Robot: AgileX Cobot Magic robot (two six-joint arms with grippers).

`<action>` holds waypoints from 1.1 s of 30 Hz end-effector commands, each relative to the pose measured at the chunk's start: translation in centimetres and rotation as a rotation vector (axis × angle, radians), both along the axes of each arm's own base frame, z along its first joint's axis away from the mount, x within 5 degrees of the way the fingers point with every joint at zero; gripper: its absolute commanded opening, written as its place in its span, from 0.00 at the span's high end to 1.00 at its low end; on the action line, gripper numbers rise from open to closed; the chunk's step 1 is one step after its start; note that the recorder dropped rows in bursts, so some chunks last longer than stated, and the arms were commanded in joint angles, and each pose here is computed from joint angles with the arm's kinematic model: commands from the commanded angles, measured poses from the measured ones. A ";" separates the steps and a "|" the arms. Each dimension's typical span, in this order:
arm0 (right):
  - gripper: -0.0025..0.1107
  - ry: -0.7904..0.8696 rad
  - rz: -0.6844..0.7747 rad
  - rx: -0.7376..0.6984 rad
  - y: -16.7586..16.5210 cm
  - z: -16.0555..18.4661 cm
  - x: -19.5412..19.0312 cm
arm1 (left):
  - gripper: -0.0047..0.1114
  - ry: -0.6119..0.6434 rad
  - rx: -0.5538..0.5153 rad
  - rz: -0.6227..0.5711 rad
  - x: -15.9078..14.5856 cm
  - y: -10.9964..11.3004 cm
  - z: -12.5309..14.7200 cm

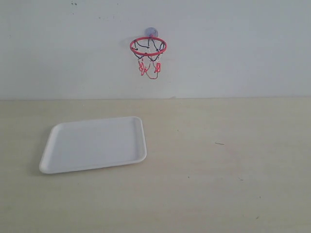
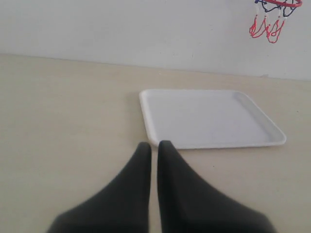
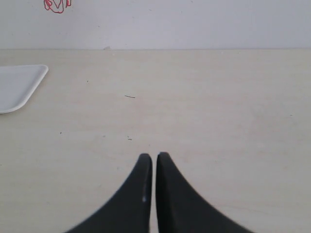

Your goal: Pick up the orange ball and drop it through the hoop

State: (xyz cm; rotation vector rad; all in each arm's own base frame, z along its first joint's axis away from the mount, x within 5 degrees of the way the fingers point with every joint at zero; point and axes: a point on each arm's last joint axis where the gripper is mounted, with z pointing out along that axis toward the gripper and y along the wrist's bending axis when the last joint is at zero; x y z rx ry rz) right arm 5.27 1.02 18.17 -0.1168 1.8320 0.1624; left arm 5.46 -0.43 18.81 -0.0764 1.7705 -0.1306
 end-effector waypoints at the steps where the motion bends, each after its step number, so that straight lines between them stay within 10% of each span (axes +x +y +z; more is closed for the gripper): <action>1: 0.95 -0.016 -0.003 0.001 0.0 0.1 0.0 | 0.92 0.005 -0.004 0.010 0.0 0.1 -0.1; 33: 0.95 -0.017 -0.003 -0.004 0.0 0.1 0.0 | 0.92 0.005 0.007 0.004 0.0 0.1 -0.1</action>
